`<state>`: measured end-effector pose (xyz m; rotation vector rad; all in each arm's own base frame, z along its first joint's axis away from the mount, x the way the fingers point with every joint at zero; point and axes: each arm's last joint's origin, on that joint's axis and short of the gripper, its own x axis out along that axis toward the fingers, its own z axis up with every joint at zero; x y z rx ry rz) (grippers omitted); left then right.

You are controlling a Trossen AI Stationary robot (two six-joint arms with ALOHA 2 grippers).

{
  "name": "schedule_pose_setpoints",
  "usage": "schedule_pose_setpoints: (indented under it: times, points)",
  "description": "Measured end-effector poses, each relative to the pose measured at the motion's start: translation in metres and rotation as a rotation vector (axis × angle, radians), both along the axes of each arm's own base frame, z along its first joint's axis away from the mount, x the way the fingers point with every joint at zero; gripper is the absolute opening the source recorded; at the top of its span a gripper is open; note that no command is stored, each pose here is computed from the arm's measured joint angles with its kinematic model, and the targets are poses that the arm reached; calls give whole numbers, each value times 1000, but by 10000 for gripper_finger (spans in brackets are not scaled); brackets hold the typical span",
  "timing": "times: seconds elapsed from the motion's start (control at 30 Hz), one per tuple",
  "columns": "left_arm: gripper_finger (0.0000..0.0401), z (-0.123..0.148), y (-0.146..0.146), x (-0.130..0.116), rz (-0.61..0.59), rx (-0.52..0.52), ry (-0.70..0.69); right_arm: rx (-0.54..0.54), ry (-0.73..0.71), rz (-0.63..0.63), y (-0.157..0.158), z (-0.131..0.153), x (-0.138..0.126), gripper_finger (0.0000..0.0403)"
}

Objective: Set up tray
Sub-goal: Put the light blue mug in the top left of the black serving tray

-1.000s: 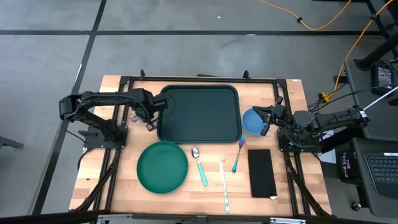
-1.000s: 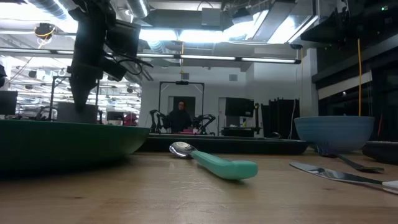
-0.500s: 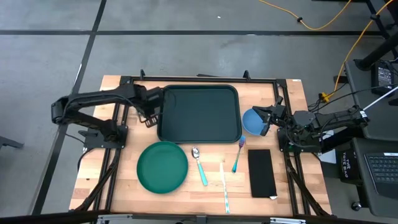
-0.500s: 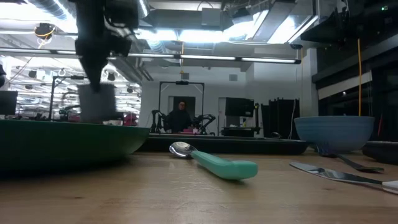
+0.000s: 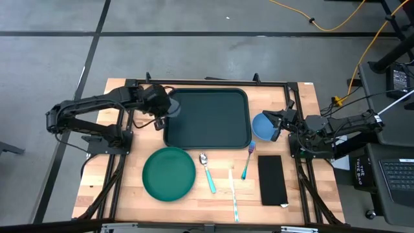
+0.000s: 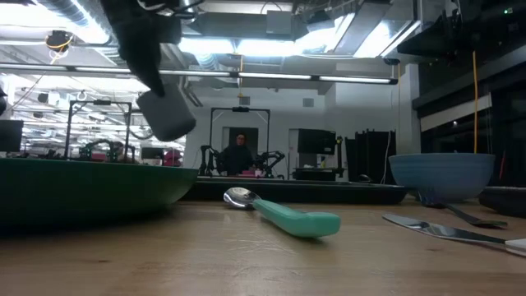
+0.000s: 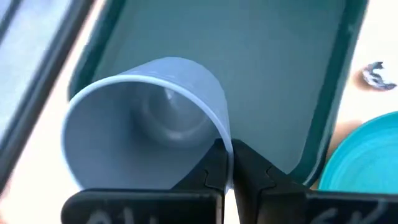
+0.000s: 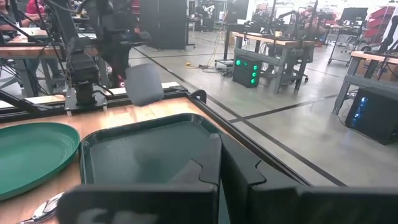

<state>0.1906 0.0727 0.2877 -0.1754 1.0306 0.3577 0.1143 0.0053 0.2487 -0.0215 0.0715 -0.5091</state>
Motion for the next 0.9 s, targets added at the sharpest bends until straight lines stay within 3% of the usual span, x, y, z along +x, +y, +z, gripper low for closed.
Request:
schedule_pose_setpoints:
  times: [0.17, 0.37, 0.67, 0.9]
  points:
    - [2, -17, 6, 20, -105, -12, 55, 2, -1, 0, 0, 0, 0, 10]
    - [2, -30, 11, 31, -107, -14, 99, 0, 0, 0, 0, 0, 0, 10]
    - [2, -4, 16, 43, -86, 51, 39, -62, 16, 4, 0, 2, 0, 10]
    - [2, -1, 39, 65, -118, 30, 161, -58, 18, 7, 0, 1, 0, 10]
